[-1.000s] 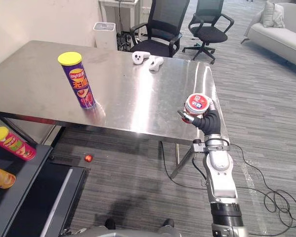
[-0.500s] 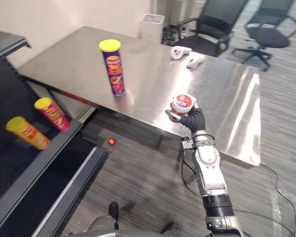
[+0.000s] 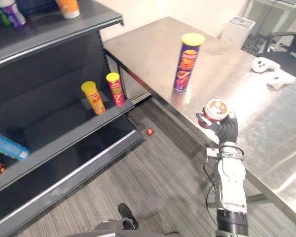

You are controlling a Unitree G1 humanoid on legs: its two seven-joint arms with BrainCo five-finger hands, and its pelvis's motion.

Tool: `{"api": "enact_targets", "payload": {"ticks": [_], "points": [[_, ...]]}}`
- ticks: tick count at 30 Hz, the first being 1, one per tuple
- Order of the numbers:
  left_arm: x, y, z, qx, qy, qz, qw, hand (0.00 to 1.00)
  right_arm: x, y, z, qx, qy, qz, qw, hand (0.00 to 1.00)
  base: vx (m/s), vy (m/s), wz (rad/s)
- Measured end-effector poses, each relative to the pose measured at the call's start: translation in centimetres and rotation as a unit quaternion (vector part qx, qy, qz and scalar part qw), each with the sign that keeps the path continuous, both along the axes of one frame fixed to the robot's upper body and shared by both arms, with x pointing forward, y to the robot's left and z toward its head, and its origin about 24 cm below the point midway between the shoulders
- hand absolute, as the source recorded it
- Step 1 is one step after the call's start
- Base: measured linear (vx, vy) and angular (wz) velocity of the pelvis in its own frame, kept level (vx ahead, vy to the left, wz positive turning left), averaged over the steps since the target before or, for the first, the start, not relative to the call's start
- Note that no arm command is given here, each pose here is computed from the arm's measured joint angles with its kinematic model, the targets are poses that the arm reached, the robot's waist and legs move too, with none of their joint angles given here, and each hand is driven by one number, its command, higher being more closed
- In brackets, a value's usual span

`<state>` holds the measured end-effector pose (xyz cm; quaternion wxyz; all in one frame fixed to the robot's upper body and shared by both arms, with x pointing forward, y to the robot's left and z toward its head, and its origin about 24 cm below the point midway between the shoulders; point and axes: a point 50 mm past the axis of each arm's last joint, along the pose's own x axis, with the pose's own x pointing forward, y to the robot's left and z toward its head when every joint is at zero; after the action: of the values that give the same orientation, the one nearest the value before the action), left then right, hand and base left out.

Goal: Put the gum and the chips on the shelf.

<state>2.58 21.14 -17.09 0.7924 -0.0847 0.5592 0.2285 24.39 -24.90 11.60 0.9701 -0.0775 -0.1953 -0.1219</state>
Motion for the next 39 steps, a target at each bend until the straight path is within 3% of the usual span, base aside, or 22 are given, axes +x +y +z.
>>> {"api": "enact_targets", "payload": {"ticks": [8, 12, 14, 16, 27, 39], "points": [[0.0, 0.3, 0.1, 0.008, 0.007, -0.046, 0.999, 0.0, 0.5, 1.0, 0.0, 0.0, -0.001, 0.001, 1.0, 1.0, -0.08, 0.091, 0.31], [2.3, 0.9, 0.4, 0.022, -0.022, -0.081, 0.996, 0.0, 0.6, 1.1, -0.4, 0.001, 0.011, 0.001, 1.0, 1.0, -0.1, 0.079, 1.05], [3.3, 4.0, 1.3, 0.061, -0.032, -0.071, 0.995, 0.0, 0.0, 1.8, -0.6, 0.022, 0.005, 0.005, 1.0, 1.0, -0.07, 0.01, 1.31], [3.4, 4.4, 1.4, 0.071, -0.032, -0.077, 0.994, 0.0, -1.0, 1.6, -0.3, 0.014, -0.003, -0.002, 1.0, 1.0, -0.16, 0.164, 1.16], [2.6, 2.2, 0.7, 0.032, -0.031, -0.052, 0.998, 0.0, -0.5, 2.1, -0.9, 0.011, 0.015, 0.027, 0.999, 1.0, 0.07, -0.084, 0.7], [3.2, 1.9, 0.9, 0.029, -0.051, -0.052, 0.997, 0.0, -0.1, 2.5, -2.2, 0.021, 0.043, 0.043, 0.998, 1.0, 0.01, -0.016, 0.05]]}}
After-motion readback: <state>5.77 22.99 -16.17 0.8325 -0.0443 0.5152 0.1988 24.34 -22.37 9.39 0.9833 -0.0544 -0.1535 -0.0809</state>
